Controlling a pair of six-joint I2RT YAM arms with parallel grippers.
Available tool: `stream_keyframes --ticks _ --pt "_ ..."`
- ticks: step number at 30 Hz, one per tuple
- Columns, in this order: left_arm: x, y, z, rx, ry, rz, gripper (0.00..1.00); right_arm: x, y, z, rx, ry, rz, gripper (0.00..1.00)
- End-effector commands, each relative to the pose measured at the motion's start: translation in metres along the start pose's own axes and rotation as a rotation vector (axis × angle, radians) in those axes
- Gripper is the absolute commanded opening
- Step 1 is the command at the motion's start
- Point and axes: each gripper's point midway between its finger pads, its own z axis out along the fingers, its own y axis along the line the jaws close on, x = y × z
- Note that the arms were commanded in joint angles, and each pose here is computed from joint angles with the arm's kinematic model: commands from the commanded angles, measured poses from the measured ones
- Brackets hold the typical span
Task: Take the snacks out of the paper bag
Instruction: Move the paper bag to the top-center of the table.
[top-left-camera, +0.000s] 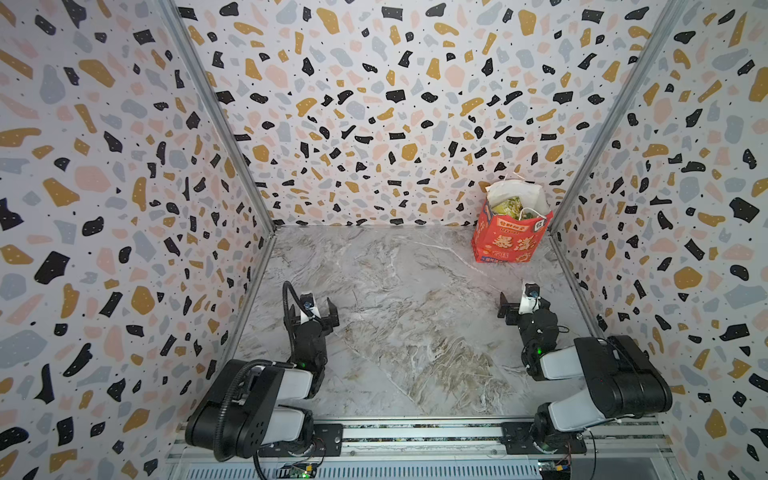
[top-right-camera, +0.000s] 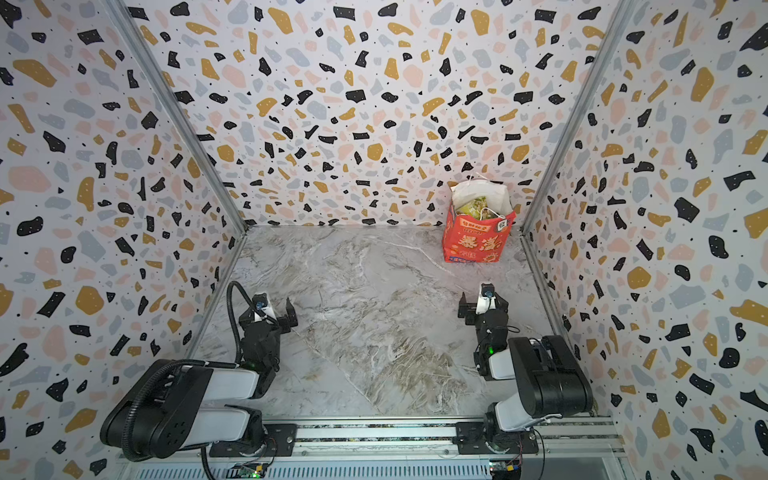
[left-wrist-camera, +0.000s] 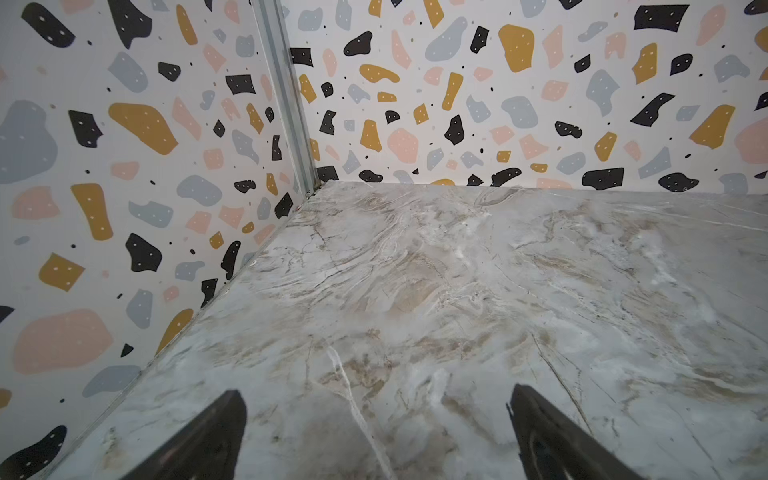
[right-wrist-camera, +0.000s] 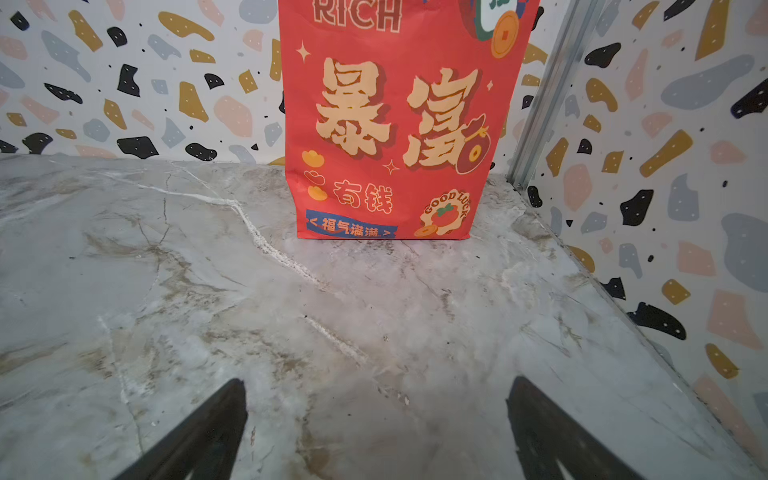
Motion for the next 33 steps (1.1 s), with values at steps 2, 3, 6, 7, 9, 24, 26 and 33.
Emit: stream_keyframes --ticks 2,3,6,7,9,24,26,33 --pt "-0.0173 0.0017 0.0055 -0.013 -0.051 -0.031 1.00 -0.0111 0.0006 0.0016 -0.001 -0.036 -0.004 0.99" --pt "-0.0170 0.0019 0.0054 -0.014 -0.050 -0.031 1.00 -0.0117 0.0008 0.0016 -0.002 -0.037 -0.005 0.99" --pt "-0.0167 0.0024 0.0059 -0.016 -0.049 -0.030 1.00 -0.0113 0.0007 0.0013 -0.001 -0.036 -0.005 0.99" --pt "-0.0171 0.0023 0.0061 -0.016 -0.050 -0.031 1.00 -0.0111 0.0007 0.0015 -0.001 -0.036 -0.005 0.99" --pt "-0.0173 0.0026 0.0061 -0.017 -0.050 -0.031 1.00 -0.0111 0.0011 0.0012 -0.003 -0.036 -0.005 0.99" --pt "-0.0170 0.0031 0.0062 -0.019 -0.049 -0.034 1.00 -0.0102 0.0011 0.0017 -0.004 -0.025 -0.005 0.99" --pt "-0.0170 0.0031 0.0062 -0.019 -0.049 -0.033 1.00 -0.0108 0.0012 0.0011 -0.004 -0.028 -0.004 0.99" --pt "-0.0188 0.0037 0.0044 -0.017 -0.059 -0.037 0.96 -0.0111 0.0018 -0.0009 -0.005 -0.037 -0.009 0.99"
